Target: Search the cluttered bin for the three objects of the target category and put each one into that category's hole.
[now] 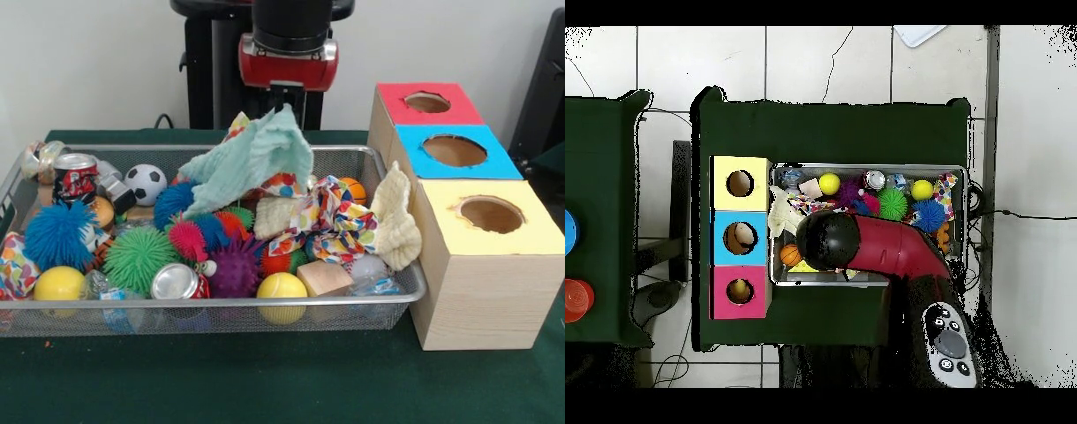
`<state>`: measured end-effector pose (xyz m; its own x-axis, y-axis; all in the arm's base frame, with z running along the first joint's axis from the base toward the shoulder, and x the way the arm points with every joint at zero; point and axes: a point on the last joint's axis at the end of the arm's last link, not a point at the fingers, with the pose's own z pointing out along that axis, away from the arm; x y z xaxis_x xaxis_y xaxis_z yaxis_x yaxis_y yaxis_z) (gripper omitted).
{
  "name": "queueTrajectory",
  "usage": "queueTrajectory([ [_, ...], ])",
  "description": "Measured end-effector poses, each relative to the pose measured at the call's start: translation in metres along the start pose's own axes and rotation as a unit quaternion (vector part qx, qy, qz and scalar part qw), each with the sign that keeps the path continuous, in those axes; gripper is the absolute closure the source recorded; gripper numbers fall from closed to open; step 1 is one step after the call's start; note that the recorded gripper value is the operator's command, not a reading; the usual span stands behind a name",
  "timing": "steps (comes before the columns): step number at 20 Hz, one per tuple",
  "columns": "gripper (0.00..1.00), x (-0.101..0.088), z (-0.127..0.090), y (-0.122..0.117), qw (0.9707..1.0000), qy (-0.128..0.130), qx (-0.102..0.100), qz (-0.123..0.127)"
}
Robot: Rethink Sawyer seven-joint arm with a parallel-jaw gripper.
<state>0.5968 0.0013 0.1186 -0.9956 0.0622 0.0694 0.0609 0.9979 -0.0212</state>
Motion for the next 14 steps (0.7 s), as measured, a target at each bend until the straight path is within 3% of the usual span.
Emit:
queueTrajectory([
  [7,1.00,0.004,-0.004,0.033,0.9999,0.001,-0.001,-0.010],
  [14,1.00,0.007,-0.013,0.045,1.0000,-0.001,-0.003,-0.001],
])
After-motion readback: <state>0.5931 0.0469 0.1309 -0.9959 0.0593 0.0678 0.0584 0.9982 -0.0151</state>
